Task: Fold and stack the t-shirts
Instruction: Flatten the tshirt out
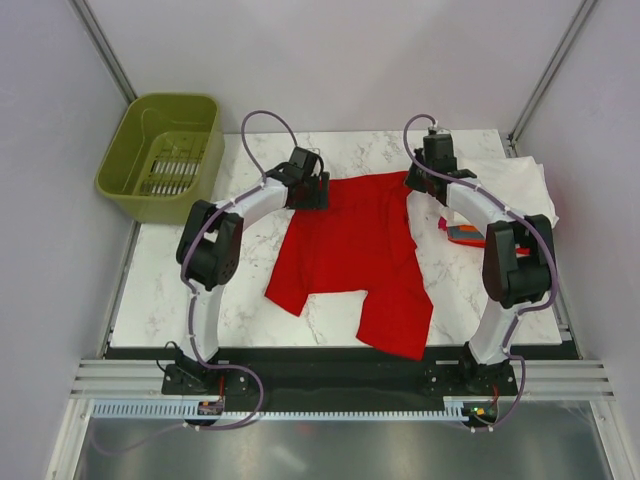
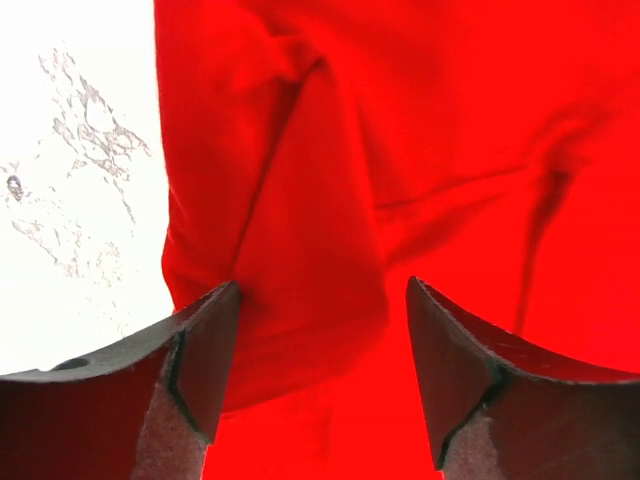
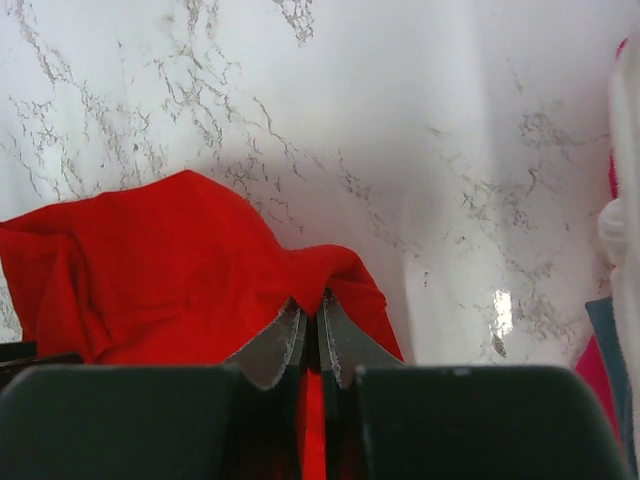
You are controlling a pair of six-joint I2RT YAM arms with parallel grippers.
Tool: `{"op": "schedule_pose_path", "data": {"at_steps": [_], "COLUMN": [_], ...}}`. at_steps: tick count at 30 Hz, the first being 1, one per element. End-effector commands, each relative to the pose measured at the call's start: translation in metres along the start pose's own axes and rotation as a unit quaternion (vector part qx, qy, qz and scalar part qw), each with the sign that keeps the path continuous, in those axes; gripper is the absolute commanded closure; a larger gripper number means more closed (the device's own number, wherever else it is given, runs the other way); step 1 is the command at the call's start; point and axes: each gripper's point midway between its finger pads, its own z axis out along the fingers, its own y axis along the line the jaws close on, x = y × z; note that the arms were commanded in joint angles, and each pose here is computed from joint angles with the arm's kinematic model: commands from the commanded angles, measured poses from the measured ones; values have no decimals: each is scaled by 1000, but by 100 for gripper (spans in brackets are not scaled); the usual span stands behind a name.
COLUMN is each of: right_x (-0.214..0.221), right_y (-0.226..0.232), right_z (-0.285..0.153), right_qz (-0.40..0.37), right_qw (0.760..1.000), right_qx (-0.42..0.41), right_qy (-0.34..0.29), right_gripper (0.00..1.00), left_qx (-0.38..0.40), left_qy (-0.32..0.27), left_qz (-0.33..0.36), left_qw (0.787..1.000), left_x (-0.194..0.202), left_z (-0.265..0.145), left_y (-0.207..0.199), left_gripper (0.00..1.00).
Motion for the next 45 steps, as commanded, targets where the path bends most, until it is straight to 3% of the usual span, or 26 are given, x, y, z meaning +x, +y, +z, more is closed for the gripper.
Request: {"op": "schedule_pose_path", "data": {"at_steps": [1, 5, 6, 12, 16, 22, 29, 31, 34, 38, 42, 44, 45], "right_x": [-15, -19, -17, -28, -46, -63, -32, -11, -18, -60, -93, -85, -77], "right_y": [6, -4, -6, -8, -6, -10, 10, -3, -12, -8, 27, 44, 42], "right_z": [-5, -2, 0, 8, 10, -14, -68, -69, -73, -79, -102, -108, -104], "right_qz": [16, 28, 31, 40, 41, 56, 76, 90, 87, 84, 73, 61, 62], "right_qw": [999, 999, 999, 999, 998, 995, 987, 988, 988, 983, 971, 968, 971], "right_qx": [-24, -15, -12, -9, -1, 2, -100, -86, -62, -46, -124, -163, -154], "right_qy": [-24, -26, -23, -29, -44, -82, -99, -94, -113, -154, -192, -179, -169], "right_gripper": [89, 90, 90, 95, 99, 100, 100, 100, 100, 100, 100, 100, 98], "left_qx": [-33, -41, -38, 59, 31, -16, -21, -24, -28, -24, -6, 8, 13], "left_qy": [-10, -13, -14, -29, -67, -100, -88, -91, -95, -118, -147, -151, -155], "left_qz": [34, 23, 20, -52, -119, -154, -157, -161, -170, -178, -181, -181, -180], "left_qw": [999, 999, 999, 996, 990, 983, 983, 982, 980, 977, 972, 972, 971], "left_x": [-9, -12, -13, -45, -77, -98, -88, -89, -95, -115, -139, -145, -152], "left_z": [3, -4, -8, -62, -93, -114, -103, -94, -78, -68, -68, -68, -67], "left_y": [2, 6, 6, 18, 85, 137, 141, 143, 147, 147, 142, 137, 136], "left_gripper": [44, 91, 98, 98, 98, 98, 98, 98, 98, 98, 98, 98, 92]}}
